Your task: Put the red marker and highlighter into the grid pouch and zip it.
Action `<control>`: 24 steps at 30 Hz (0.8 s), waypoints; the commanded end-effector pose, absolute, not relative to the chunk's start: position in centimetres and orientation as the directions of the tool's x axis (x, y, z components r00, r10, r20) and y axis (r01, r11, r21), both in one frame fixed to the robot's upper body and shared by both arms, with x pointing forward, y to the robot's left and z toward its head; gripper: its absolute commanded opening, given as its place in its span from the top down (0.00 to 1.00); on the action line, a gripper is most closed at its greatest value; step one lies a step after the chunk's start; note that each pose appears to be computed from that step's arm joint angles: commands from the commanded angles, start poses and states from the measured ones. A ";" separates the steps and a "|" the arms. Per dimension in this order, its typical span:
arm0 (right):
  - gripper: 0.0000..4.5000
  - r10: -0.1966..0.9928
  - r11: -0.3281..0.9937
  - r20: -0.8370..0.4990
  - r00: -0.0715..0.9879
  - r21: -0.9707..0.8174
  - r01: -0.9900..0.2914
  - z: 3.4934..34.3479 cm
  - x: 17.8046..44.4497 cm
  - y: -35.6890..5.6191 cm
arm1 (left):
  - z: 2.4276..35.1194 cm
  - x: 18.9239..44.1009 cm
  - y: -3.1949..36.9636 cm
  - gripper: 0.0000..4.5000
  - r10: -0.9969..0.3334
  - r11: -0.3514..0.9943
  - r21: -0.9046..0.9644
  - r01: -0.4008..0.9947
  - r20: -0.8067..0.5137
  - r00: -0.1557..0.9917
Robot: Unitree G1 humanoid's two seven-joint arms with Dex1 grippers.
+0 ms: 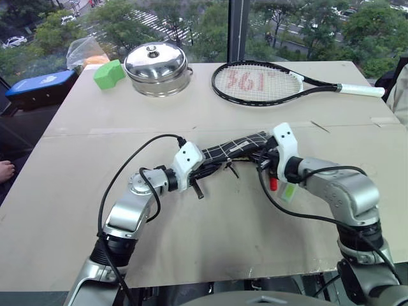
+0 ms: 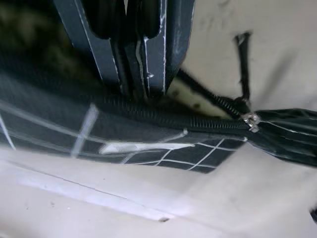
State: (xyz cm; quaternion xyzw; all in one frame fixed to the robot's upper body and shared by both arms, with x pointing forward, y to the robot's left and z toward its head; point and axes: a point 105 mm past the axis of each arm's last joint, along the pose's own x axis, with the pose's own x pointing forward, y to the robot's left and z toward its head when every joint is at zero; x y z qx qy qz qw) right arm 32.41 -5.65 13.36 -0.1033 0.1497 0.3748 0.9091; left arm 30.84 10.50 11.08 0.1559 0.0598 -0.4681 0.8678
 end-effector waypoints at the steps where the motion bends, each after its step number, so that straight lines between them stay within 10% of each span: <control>1: 0.98 0.726 0.523 -0.269 0.633 -0.382 -0.762 15.3 32.1 -2.4 | 12.5 30.9 9.8 1.00 -0.809 0.487 0.264 0.833 -0.222 0.544; 9: 0.98 0.724 0.085 -0.362 0.587 -0.798 -0.597 13.7 33.4 -0.1 | 12.2 31.8 10.2 1.00 -0.766 0.523 0.287 0.802 -0.255 0.591; 18: 0.07 0.688 -0.045 -0.411 0.598 -0.847 -0.530 13.4 34.5 -1.3 | 12.1 32.1 10.7 1.00 -0.739 0.558 0.272 0.784 -0.267 0.618; 24: 0.01 0.680 0.111 -0.379 0.627 -0.793 -0.599 15.0 34.0 -3.4 | 11.9 32.2 11.1 1.00 -0.730 0.571 0.255 0.780 -0.278 0.625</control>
